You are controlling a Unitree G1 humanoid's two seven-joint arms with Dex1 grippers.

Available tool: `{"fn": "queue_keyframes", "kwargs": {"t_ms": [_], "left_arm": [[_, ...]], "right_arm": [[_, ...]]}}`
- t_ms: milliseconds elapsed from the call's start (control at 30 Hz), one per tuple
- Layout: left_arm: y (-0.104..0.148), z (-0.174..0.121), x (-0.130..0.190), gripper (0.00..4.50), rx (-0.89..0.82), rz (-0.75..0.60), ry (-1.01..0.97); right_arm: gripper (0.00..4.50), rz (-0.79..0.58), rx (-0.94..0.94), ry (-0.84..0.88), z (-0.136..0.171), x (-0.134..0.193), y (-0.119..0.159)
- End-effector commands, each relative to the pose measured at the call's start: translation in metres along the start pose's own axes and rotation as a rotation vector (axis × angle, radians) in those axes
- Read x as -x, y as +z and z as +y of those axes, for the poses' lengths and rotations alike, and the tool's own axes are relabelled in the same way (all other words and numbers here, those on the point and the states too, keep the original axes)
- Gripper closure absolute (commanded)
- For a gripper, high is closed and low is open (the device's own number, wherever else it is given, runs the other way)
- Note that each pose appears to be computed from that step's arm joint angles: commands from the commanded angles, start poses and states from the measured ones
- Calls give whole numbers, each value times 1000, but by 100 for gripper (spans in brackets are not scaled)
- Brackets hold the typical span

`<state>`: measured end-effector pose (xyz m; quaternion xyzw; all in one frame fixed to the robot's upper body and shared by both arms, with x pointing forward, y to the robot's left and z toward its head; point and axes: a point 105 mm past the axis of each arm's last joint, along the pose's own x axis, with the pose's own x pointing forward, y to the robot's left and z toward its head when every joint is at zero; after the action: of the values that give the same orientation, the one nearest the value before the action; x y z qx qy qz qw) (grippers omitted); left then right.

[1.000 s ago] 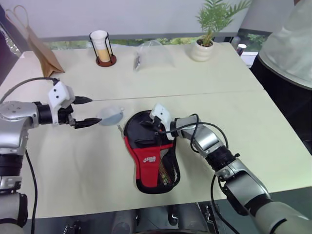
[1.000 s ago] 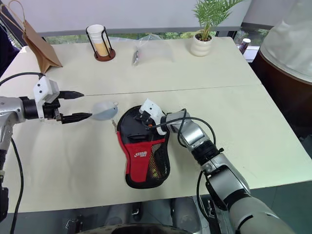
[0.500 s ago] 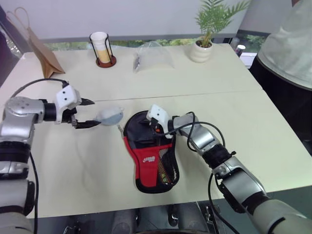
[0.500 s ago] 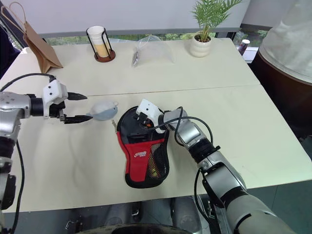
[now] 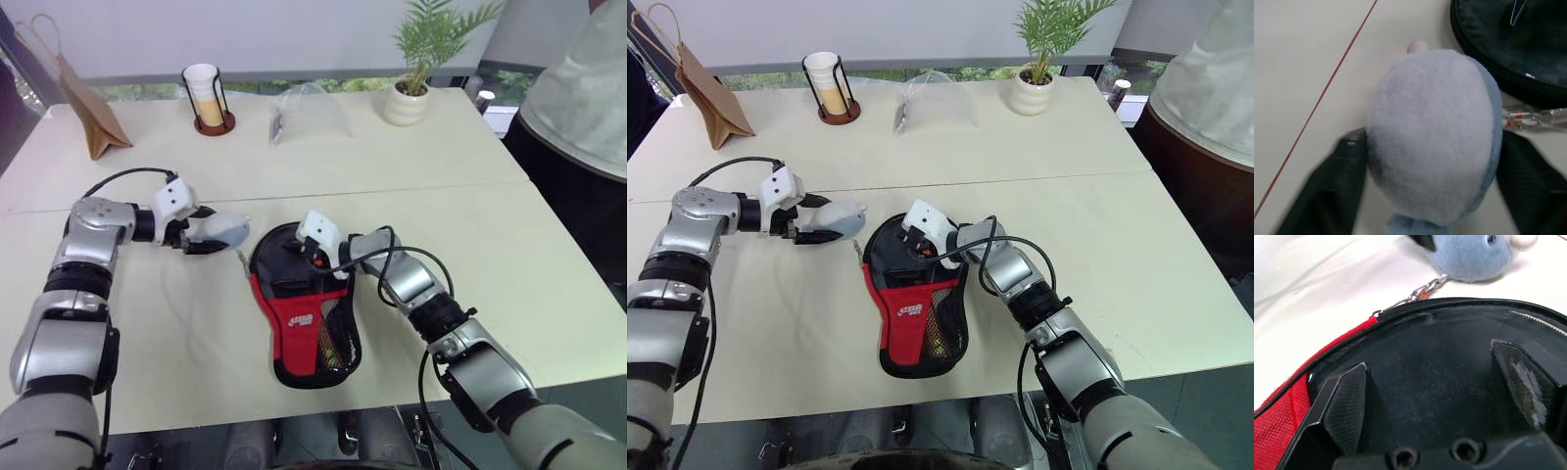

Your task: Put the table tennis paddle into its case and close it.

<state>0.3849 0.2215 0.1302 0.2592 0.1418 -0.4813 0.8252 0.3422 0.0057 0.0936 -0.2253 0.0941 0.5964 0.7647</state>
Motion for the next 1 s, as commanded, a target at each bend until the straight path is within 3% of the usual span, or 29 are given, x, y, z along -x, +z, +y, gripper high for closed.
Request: {"fn": "queue_keyframes", "kwargs": {"t_ms": [33,100,167,533,1000], "left_arm": [[11,11,3,288,-36,-19,43],[14,15,-2,383,-49,-14,77],[18,21,-8,443,-62,-11,116],[57,39,-54,443,-122,-33,285],[127,34,-110,443,-185,-151,428]], "right_arm": [[0,115,-49,-11,5,6,-30],[0,150,-75,-17,8,8,-37],[0,182,-97,-24,11,9,-43],[0,272,-216,-50,28,29,-54],[0,308,-293,-20,53,14,-57]]}}
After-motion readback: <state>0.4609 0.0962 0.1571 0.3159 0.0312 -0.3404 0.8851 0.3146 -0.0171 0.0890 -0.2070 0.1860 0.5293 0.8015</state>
